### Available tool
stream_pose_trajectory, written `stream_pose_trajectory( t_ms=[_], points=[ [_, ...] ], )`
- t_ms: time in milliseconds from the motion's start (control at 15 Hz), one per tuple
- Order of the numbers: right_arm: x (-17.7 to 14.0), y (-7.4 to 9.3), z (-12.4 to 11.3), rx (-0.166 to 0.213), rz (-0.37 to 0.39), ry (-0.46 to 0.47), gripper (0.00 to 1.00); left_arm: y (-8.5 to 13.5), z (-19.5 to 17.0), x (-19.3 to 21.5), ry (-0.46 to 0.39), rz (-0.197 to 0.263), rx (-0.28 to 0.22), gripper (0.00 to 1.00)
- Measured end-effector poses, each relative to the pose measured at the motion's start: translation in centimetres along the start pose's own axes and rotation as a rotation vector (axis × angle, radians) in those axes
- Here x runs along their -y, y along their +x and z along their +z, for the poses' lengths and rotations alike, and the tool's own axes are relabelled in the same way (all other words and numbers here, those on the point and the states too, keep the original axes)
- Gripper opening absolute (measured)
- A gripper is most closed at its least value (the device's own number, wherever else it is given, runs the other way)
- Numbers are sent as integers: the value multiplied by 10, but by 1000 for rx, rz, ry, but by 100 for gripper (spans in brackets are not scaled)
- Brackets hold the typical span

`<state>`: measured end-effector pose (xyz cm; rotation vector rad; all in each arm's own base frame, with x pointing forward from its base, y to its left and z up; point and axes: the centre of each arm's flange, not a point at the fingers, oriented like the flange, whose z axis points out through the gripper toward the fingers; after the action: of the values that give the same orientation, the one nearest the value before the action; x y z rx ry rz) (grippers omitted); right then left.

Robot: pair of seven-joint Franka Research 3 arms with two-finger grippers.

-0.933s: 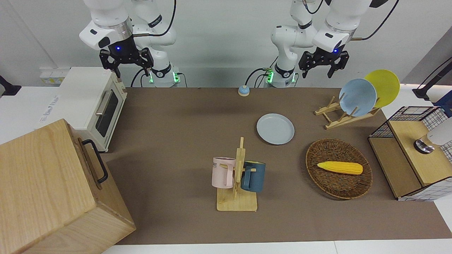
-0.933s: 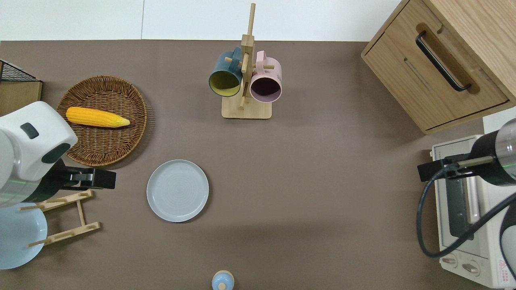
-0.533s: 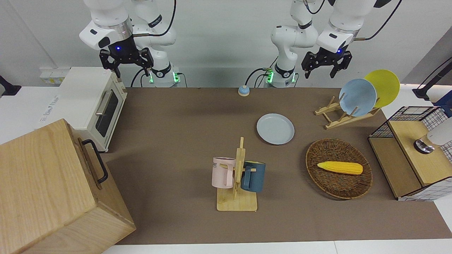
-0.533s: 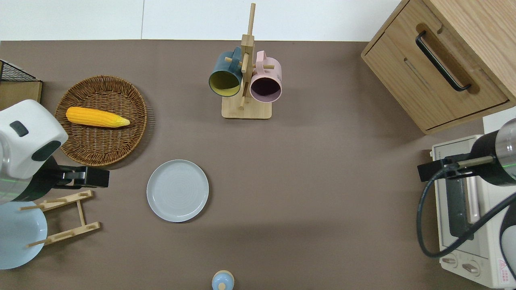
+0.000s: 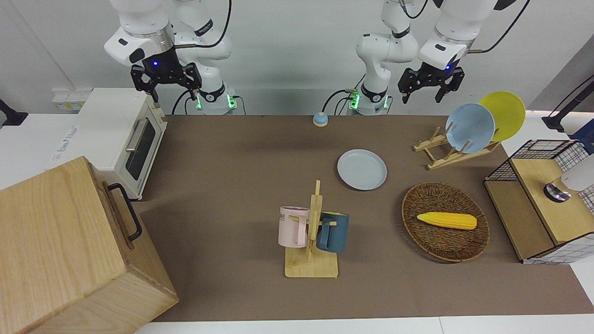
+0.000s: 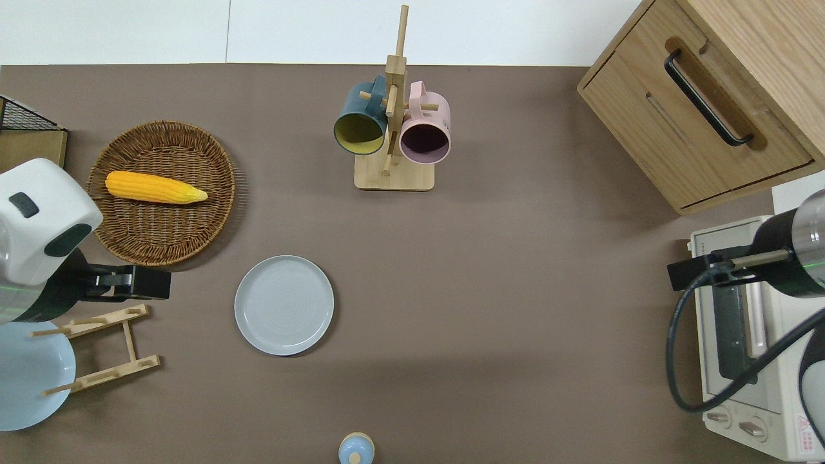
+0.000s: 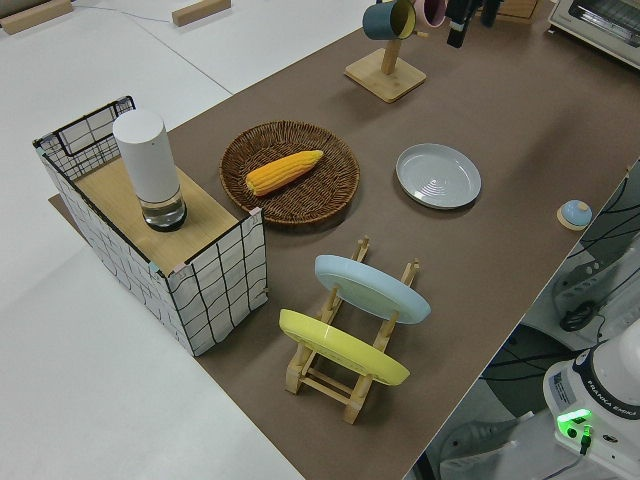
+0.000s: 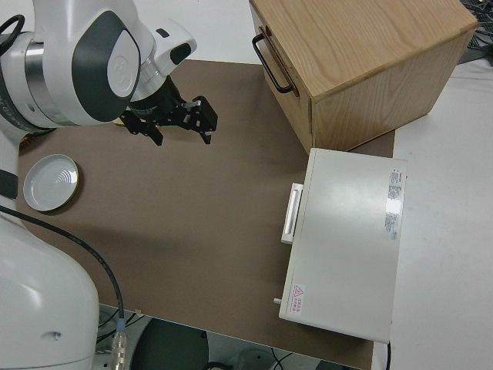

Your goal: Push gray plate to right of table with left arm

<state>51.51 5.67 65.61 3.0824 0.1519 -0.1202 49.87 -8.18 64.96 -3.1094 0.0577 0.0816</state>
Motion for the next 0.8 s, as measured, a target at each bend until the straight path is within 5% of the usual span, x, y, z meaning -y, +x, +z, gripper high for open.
stream_pose_trajectory(
  t_ms=[600, 800],
  points=[
    [0, 0, 0, 0, 0, 0, 100, -17, 28, 25, -54, -47, -26, 100],
    [0, 0, 0, 0, 0, 0, 100, -15, 73, 22, -51, -46, 7, 100]
  ],
)
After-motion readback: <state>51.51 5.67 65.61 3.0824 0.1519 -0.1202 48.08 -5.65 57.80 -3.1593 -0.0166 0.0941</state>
